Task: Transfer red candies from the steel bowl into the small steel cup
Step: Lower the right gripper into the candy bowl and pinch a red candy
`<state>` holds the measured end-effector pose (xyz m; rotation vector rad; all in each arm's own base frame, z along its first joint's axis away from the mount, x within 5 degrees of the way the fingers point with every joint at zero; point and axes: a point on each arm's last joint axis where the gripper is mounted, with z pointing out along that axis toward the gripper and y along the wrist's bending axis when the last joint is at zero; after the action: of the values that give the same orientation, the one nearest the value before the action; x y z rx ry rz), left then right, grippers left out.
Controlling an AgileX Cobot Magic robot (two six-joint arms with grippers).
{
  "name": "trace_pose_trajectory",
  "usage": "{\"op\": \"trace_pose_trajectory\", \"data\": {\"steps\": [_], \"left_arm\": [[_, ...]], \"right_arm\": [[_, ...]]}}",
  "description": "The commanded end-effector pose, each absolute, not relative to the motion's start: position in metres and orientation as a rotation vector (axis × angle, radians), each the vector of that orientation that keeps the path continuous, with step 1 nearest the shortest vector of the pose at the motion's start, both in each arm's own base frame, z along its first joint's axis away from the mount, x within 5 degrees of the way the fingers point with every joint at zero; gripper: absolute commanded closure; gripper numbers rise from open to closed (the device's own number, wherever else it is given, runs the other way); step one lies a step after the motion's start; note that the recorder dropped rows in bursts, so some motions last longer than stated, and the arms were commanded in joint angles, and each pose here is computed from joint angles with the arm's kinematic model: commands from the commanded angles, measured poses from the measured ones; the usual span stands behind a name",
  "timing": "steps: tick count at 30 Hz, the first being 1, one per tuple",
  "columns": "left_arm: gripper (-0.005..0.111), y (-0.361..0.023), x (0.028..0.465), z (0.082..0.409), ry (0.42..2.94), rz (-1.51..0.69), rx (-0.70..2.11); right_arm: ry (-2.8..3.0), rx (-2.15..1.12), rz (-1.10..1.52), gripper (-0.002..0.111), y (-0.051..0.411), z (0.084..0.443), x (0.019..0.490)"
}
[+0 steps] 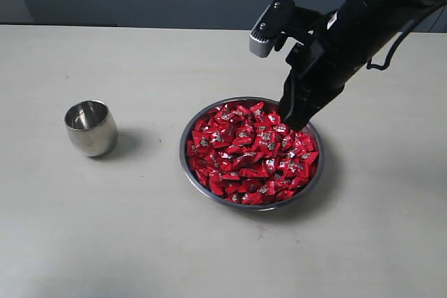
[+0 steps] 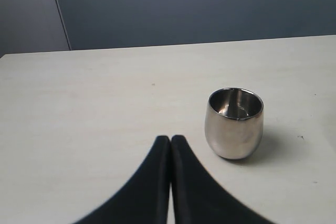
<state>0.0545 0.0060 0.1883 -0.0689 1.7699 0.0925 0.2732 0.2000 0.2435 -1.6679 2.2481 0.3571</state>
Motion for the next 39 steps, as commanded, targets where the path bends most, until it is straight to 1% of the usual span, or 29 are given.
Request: {"op": "trace_pose_trajectory", "data": {"steps": [1, 9, 14, 17, 20, 21, 22, 25, 34, 39], "left_arm": [[0.106, 0.006, 0.054, 0.187, 1.767, 0.086, -0.064], [0.106, 0.006, 0.054, 0.187, 1.767, 0.086, -0.064], [0.106, 0.006, 0.054, 0.187, 1.767, 0.086, -0.064], [0.106, 0.006, 0.054, 0.187, 1.767, 0.086, -0.064], [0.106, 0.006, 0.054, 0.187, 1.767, 0.086, -0.064], [0.106, 0.006, 0.054, 0.187, 1.767, 0.086, -0.064], [0.106, 0.006, 0.054, 0.187, 1.767, 0.086, -0.064], [0.106, 0.006, 0.054, 0.187, 1.767, 0.086, -0.064], [0.106, 0.006, 0.054, 0.187, 1.767, 0.086, -0.064], [0.106, 0.006, 0.054, 0.187, 1.767, 0.086, -0.064]], "right_arm": [[2.265, -1.586, 0.384, 0.109, 0.203, 0.247, 0.275], [2.319, -1.552, 0.405, 0.109, 0.202, 0.246, 0.274], [2.431, -1.547, 0.412, 0.108, 0.201, 0.234, 0.273], [2.484, -1.529, 0.414, 0.098, 0.202, 0.225, 0.275], [2.499, -1.563, 0.399, 0.081, 0.205, 0.216, 0.275], [2.497, -1.578, 0.39, 0.077, 0.207, 0.213, 0.275], [2.494, -1.591, 0.387, 0.075, 0.21, 0.211, 0.274], [2.47, -1.618, 0.376, 0.074, 0.221, 0.201, 0.273], [2.333, -1.875, 0.154, 0.074, 0.246, 0.167, 0.267], [2.291, -1.918, 0.091, 0.074, 0.254, 0.17, 0.274]]}}
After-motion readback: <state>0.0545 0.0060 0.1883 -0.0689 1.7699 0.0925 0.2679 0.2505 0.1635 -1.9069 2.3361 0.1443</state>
